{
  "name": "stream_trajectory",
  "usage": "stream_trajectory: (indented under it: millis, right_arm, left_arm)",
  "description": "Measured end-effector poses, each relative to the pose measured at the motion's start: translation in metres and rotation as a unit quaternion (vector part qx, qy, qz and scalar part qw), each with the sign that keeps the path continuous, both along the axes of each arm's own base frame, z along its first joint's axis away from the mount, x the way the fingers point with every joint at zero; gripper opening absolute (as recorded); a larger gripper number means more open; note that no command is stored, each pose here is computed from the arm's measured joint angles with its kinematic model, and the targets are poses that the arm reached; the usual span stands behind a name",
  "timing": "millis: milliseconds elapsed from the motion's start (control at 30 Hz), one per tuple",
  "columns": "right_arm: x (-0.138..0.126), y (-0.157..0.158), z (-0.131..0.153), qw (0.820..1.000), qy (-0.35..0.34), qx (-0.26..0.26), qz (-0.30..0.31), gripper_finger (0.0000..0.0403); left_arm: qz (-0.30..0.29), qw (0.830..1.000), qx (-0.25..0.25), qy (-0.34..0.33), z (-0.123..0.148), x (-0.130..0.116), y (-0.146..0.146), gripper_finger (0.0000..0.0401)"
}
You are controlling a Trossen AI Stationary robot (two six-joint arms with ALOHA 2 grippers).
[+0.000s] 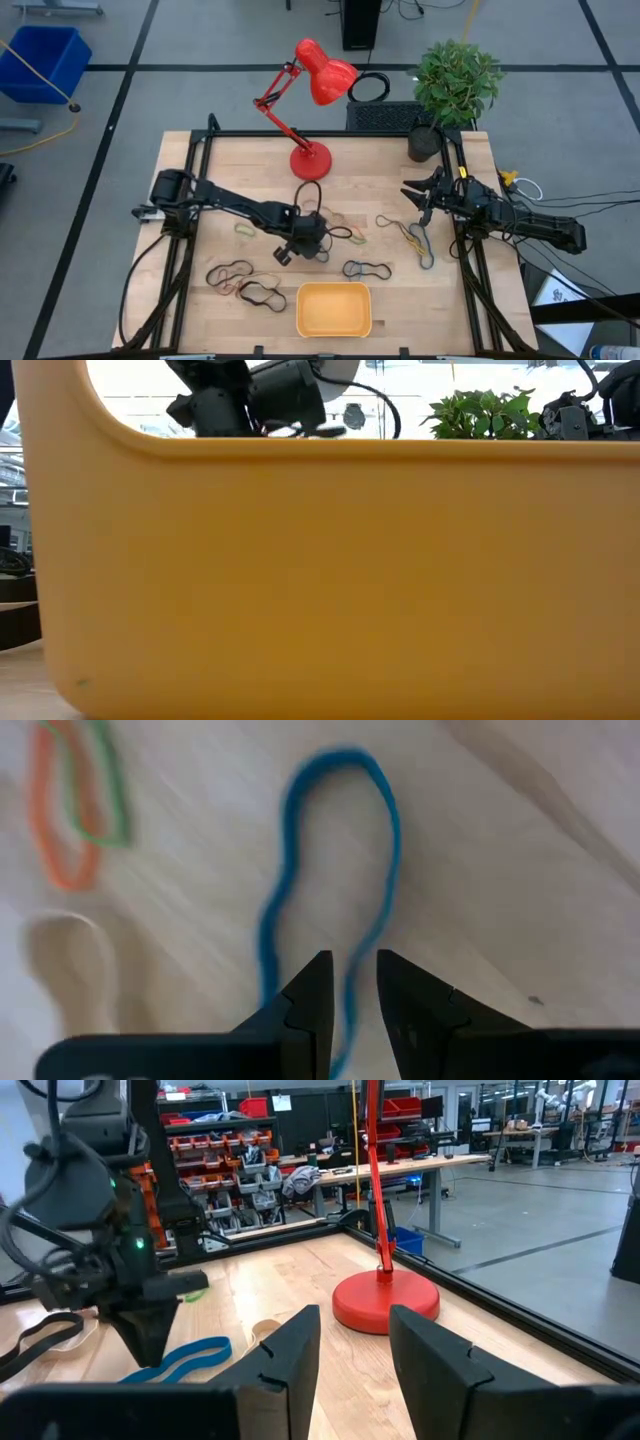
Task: Pick and place rubber bands into bin
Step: Put the blue rubber band into the yellow bin
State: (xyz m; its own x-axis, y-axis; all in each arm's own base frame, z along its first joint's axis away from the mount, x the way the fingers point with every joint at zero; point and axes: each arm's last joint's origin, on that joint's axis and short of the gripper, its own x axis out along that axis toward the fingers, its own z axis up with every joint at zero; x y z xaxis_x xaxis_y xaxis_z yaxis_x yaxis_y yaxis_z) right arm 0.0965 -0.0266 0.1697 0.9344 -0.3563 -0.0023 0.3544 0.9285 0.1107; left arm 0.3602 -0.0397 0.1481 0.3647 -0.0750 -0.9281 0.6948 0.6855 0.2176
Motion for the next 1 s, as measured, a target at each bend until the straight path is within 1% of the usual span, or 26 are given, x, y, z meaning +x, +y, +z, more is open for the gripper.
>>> stream_trajectory:
  millis: [167,433,533,667,700,867,1000]
  right_arm:
    - [0.0002,0.0,-0.0002,1.0,0.001,0.0,0.0,0.0116]
    - [0.0002,0.0,-0.0003,1.0,0.001,0.0,0.0,0.0116]
    - [0.0002,0.0,-0.0003,1.0,0.001,0.0,0.0,0.0116]
    - [0.0002,0.0,-0.0003,1.0,0.001,0.0,0.0,0.0116]
    - [0.0002,0.0,-0.0003,1.0,0.001,0.0,0.0,0.0116]
    - [0.0002,0.0,-0.0003,1.0,0.001,0.0,0.0,0.0116]
    - [0.0002,0.0,-0.0003,1.0,0.001,0.0,0.0,0.0116]
  left_arm:
    - [0.01,1.0,0.006,0.013,-0.0097,0.0015,0.0003,0.0087]
    - [0.01,1.0,0.006,0.015,-0.0105,0.0017,0.0002,0.0087]
    - [0.011,1.0,0.005,0.016,-0.0108,0.0014,0.0001,0.0069]
    - [0.031,0.999,-0.003,0.019,-0.0111,0.001,0.0,0.0015]
    - [0.037,0.999,-0.006,0.019,-0.0111,0.001,-0.0001,0.001]
    - [0.052,0.998,-0.012,0.019,-0.0112,0.0013,0.0001,0.0018]
    - [0.073,0.997,-0.021,0.02,-0.0112,0.0014,0.0001,0.0007]
